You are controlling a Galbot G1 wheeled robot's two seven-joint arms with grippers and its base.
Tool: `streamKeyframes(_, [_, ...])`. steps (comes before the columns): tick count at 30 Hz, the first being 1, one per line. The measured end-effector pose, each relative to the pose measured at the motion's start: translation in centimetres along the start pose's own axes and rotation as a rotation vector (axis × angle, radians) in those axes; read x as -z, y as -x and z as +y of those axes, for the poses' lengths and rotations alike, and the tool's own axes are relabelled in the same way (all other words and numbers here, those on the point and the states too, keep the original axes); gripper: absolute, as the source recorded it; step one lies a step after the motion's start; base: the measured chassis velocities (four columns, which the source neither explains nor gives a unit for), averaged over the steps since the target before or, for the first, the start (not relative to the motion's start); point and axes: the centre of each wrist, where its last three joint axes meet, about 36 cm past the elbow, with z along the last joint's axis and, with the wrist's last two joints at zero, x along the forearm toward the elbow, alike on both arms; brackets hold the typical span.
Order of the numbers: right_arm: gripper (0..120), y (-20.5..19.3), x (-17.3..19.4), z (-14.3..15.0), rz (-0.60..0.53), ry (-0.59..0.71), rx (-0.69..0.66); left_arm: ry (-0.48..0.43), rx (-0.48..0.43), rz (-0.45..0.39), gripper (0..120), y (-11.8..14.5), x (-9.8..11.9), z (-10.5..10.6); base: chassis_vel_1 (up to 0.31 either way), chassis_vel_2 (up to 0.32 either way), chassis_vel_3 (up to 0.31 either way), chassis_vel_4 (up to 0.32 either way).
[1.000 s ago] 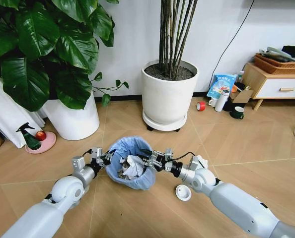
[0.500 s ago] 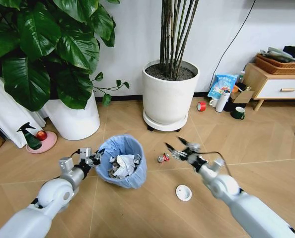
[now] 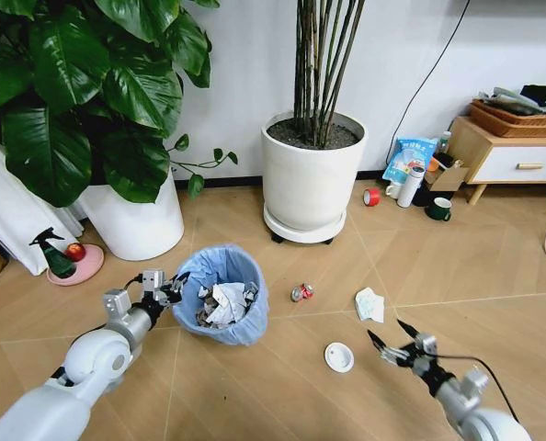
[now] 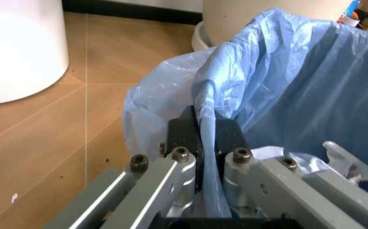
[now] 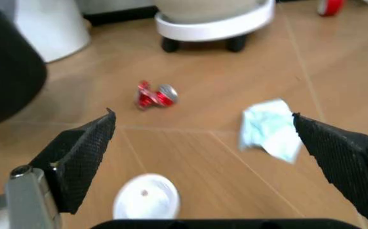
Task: Pick up the trash bin and place the garbage on the floor into it.
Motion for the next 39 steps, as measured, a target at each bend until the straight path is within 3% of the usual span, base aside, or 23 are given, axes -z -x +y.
streamKeyframes(5, [100, 0.3, -2.7, 0.0, 0.024, 0.032, -0.047, 0.000, 0.001, 0.001, 0, 0.1, -0.3, 0.1, 0.000, 0.000, 0.000, 0.000])
streamKeyframes(20, [98, 6.0, -8.0, -0.8, 0.177, 0.042, 0.011, 0.029, 0.000, 0.022, 0, -0.6, -0.2, 0.4, 0.000, 0.000, 0.000, 0.000])
streamKeyframes(39, [98, 11.7, -7.9, -1.1, 0.223, -0.067, 0.063, 0.028, -0.007, 0.026, 0, 0.1, -0.3, 0.3, 0.000, 0.000, 0.000, 0.000])
